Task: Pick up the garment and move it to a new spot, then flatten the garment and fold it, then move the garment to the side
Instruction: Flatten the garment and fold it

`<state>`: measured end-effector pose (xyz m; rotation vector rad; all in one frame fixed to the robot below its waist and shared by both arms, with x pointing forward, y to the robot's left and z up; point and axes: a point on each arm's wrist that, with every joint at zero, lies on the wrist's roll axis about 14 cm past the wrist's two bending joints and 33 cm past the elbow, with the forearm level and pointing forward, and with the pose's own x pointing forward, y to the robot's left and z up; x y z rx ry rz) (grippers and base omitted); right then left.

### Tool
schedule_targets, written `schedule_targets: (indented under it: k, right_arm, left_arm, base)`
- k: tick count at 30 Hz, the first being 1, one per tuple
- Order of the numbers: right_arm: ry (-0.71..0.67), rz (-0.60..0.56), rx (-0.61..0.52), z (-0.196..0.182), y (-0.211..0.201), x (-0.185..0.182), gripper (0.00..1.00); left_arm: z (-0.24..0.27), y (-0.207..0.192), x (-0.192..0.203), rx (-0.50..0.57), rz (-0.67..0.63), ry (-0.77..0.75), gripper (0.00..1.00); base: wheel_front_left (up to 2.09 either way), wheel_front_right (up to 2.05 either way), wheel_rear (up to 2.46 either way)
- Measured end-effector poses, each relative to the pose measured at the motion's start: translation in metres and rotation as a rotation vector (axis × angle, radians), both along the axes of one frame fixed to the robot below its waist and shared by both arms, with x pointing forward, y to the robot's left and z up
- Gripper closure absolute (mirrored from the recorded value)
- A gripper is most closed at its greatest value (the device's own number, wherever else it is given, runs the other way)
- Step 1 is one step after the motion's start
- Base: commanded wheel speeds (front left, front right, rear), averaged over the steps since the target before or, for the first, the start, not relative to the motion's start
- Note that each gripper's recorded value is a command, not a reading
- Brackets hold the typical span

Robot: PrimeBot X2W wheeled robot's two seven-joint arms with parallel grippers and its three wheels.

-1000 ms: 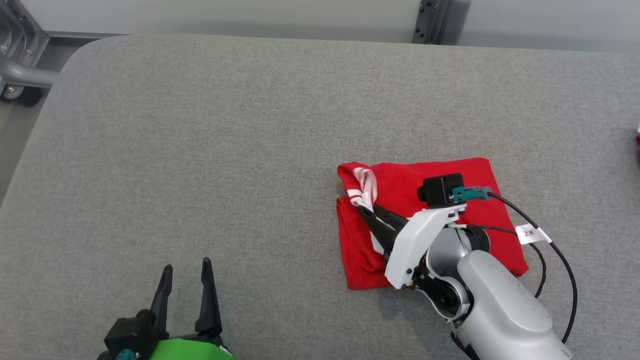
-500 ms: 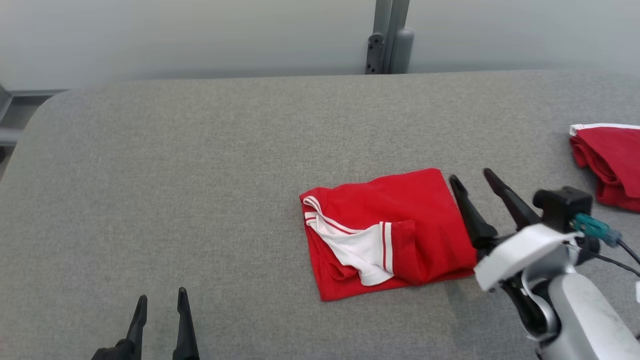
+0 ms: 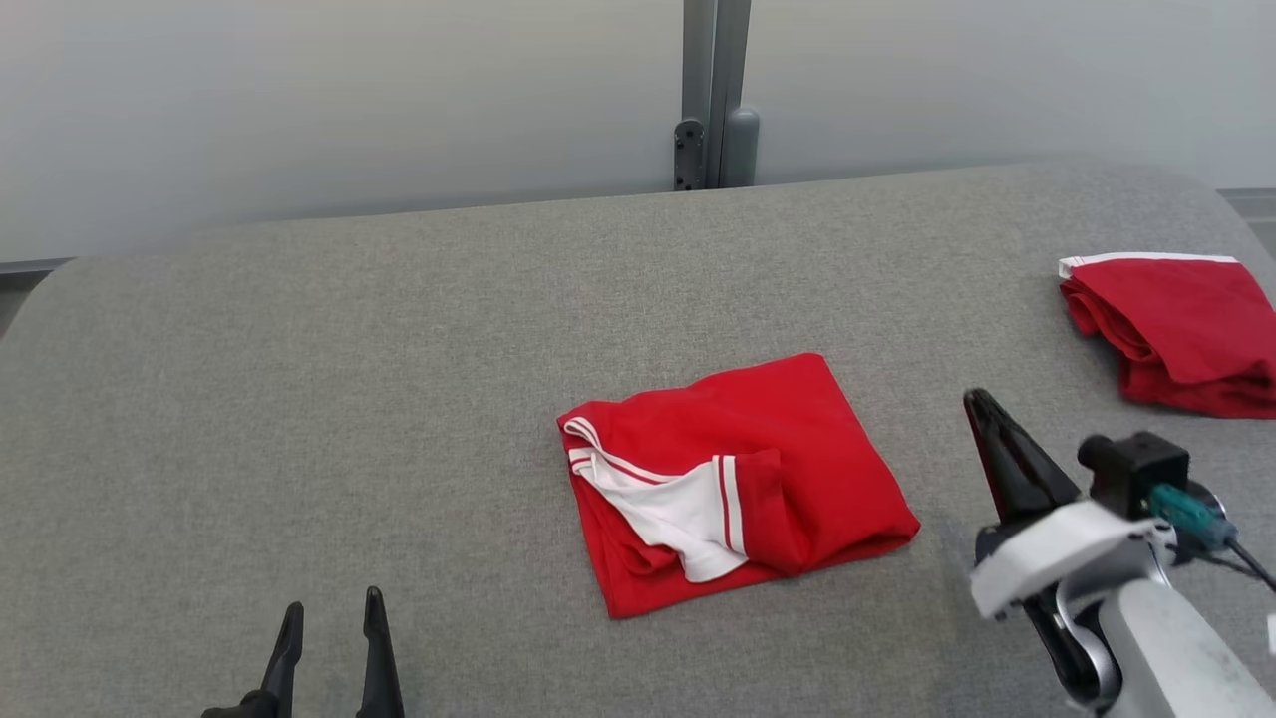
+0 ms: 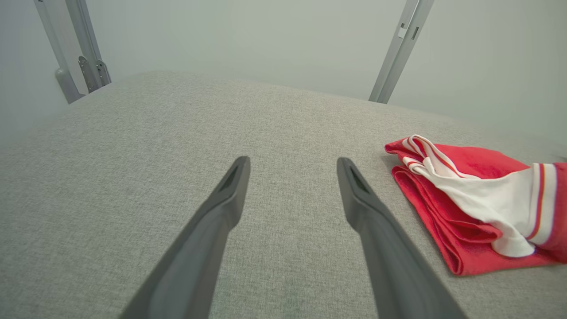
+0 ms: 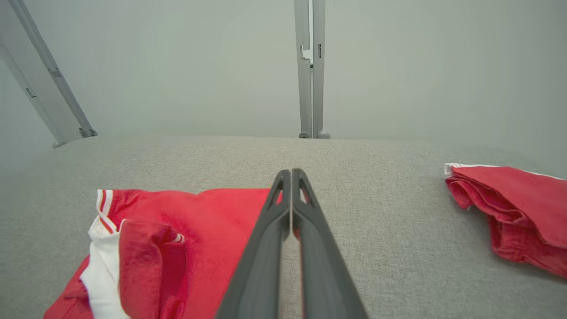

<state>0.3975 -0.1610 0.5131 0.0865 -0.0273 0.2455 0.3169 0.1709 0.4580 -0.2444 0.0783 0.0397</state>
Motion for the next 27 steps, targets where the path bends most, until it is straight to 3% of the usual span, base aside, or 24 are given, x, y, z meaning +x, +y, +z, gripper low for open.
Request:
schedule_targets:
  k: [5, 12, 18, 27]
  right_arm:
    - [0.018, 0.076, -0.044, 0.009, 0.025, 0.036, 1.00]
    - [0.187, 0.223, -0.076, -0.050, 0.079, 0.053, 1.00]
    - [0.286, 0.328, -0.081, -0.093, 0.116, 0.043, 1.00]
    - [0.307, 0.551, -0.108, -0.111, 0.176, -0.004, 1.00]
  left_arm:
    - [0.005, -0.007, 0.017, 0.006, -0.034, -0.022, 0.00]
    - [-0.004, -0.004, 0.028, 0.015, -0.024, 0.010, 0.00]
    - [-0.014, 0.016, 0.019, 0.013, 0.053, 0.047, 0.00]
    - [-0.015, 0.025, 0.010, 0.009, 0.090, 0.057, 0.00]
  base:
    - [0.00, 0.00, 0.00]
    - [0.00, 0.00, 0.00]
    - [0.00, 0.00, 0.00]
    - [0.00, 0.00, 0.00]
